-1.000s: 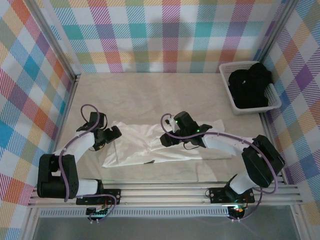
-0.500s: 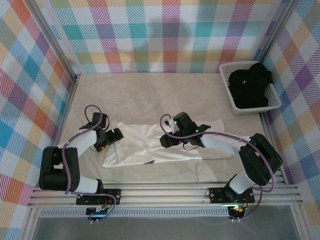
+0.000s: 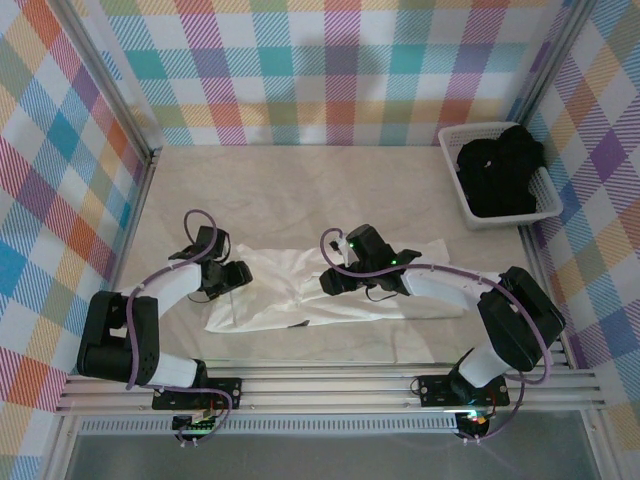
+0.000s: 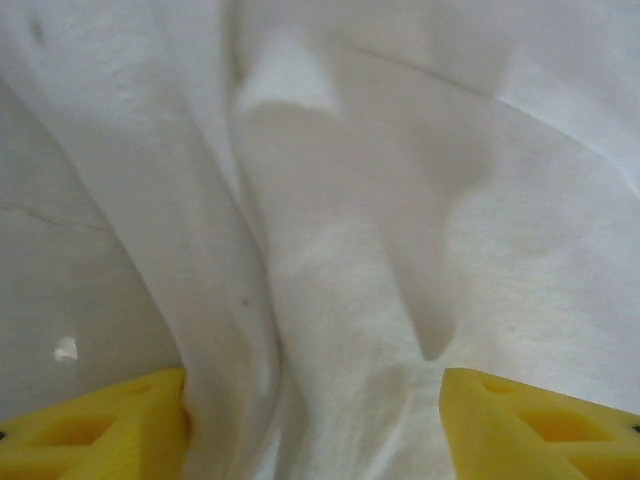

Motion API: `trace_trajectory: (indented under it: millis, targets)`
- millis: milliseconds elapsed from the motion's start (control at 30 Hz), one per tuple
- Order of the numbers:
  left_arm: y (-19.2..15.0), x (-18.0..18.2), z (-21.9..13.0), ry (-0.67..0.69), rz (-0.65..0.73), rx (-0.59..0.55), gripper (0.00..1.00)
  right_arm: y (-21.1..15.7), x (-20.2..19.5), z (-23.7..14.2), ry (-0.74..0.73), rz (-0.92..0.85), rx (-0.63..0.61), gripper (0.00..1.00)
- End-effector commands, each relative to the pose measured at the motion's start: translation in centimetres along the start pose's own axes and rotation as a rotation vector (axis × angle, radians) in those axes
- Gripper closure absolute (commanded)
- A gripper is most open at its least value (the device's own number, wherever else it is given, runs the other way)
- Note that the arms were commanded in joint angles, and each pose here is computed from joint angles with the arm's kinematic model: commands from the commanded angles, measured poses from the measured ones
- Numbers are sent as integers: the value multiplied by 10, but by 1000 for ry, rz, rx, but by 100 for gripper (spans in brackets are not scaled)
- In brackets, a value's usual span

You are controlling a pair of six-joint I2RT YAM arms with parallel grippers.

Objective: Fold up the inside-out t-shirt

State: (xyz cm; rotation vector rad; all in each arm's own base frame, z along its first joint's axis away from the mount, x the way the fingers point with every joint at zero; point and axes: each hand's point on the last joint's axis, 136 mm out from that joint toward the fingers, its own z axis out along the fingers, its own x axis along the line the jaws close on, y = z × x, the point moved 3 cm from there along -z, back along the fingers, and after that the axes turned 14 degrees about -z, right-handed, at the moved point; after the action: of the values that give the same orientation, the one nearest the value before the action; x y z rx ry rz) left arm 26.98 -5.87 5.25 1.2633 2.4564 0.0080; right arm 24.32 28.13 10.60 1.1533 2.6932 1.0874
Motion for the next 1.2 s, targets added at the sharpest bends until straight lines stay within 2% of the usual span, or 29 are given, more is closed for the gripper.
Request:
trace_trajectory:
  millis: [0,300,367,533,733,867,1067,1167]
  targets:
    - [-33,-22,7,-143,17,162,45,-1,2,0,11,8,-8,36]
    - [-23,-26,5,-154,38,97,85,-3,0,1,-5,13,2,36]
    - [-16,-27,1,-140,47,61,100,-2,-1,-1,-13,9,4,36]
    - [7,-30,-23,-114,31,-53,100,3,-10,-14,-65,-16,-13,35]
    - [54,-13,-70,82,13,-220,100,11,-36,-40,-103,25,-88,35]
    - [92,0,-97,267,53,-285,100,20,-55,-47,-92,91,-115,34]
    - [167,36,-137,709,167,-379,100,21,-72,-43,-108,159,-56,34]
    - [187,25,-142,740,200,-384,100,24,-70,-39,-79,168,-50,35]
